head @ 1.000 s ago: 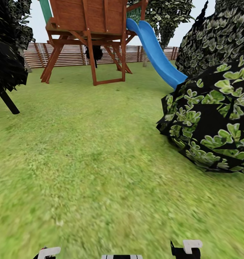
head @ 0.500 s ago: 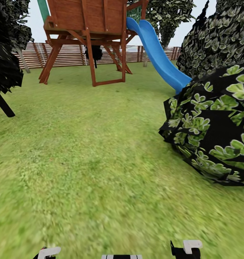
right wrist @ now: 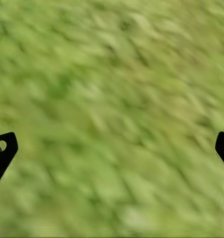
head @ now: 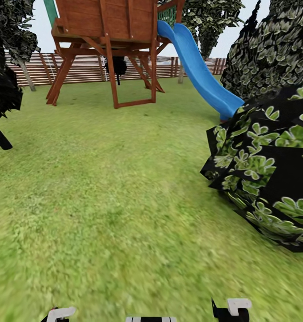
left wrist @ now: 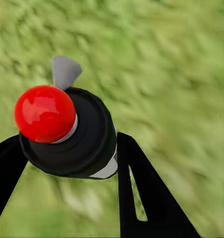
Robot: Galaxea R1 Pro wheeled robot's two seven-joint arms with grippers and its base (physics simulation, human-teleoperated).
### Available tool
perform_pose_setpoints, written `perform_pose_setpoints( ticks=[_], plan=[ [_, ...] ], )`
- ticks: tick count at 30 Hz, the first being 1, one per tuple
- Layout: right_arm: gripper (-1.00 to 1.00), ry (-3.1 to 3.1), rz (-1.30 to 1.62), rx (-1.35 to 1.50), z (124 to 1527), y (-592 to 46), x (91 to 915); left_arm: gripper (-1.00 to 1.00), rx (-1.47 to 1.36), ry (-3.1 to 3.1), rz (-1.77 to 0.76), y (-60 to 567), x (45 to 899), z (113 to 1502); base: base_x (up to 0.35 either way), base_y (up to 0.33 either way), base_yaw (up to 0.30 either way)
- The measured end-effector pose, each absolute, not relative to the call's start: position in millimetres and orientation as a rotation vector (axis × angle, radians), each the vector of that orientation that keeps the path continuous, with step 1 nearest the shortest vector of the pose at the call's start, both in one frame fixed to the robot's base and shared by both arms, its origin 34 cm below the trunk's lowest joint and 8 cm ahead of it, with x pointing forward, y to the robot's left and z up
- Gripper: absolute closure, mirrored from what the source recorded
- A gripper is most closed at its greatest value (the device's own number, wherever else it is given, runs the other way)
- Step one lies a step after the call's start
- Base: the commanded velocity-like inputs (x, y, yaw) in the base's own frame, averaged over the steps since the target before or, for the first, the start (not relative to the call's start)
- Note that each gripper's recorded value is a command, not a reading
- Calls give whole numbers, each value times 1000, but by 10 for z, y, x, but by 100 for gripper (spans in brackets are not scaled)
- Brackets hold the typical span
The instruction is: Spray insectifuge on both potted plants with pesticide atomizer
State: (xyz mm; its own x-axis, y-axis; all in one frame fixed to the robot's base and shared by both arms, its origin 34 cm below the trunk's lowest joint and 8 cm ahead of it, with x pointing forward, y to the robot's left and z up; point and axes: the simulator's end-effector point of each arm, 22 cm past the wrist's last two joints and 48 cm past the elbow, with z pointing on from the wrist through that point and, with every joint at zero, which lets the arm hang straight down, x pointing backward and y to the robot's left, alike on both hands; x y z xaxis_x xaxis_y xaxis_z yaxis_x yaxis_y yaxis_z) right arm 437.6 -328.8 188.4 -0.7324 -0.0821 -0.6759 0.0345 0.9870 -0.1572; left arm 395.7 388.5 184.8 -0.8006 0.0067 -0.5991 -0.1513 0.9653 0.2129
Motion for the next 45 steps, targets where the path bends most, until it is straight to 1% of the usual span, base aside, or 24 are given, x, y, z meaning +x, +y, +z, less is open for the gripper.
perform_pose_setpoints(
  ticks=[16, 45],
  plan=[
    [-100, 2385, -204, -34, 1882, -3281, 4375, 100, -101, 2480, 332, 3883, 3955, 1847, 335, 10, 0],
    [-100, 2384, -205, -35, 1884, -3291, 4377, 100, -101, 2480, 332, 3884, 3955, 1847, 335, 95, 0]
  ],
)
